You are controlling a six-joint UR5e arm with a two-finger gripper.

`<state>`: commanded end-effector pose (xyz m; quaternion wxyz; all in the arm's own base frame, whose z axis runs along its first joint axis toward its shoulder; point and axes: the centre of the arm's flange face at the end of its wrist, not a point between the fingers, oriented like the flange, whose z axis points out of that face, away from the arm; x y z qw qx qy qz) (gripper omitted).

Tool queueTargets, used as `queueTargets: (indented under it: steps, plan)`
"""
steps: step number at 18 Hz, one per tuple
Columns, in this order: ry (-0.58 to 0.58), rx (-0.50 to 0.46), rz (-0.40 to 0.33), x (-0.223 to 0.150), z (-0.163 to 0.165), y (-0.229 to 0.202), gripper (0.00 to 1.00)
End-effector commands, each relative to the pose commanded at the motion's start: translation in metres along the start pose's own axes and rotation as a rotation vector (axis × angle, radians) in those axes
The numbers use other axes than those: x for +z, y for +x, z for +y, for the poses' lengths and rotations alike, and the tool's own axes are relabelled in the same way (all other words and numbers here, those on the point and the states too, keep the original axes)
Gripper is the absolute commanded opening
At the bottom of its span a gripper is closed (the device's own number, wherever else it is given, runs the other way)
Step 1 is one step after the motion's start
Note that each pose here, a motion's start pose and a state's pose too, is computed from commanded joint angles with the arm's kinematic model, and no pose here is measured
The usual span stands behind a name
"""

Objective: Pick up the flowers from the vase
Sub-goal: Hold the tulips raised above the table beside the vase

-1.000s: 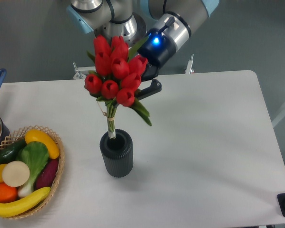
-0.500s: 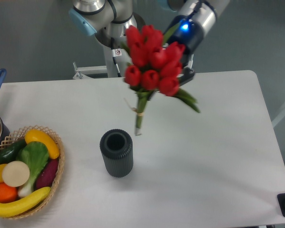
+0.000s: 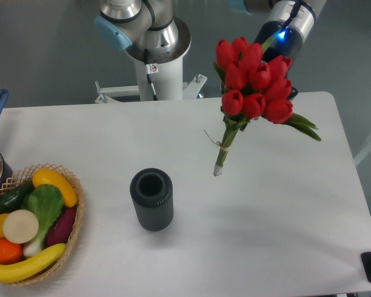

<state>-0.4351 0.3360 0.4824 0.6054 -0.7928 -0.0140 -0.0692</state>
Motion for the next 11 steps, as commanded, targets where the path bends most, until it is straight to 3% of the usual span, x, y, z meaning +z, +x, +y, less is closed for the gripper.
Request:
queueTargets:
  steps: [11]
  plan:
    - [0.002, 0.01, -0.003, -0.0022, 0.0006, -0.0001, 0.37]
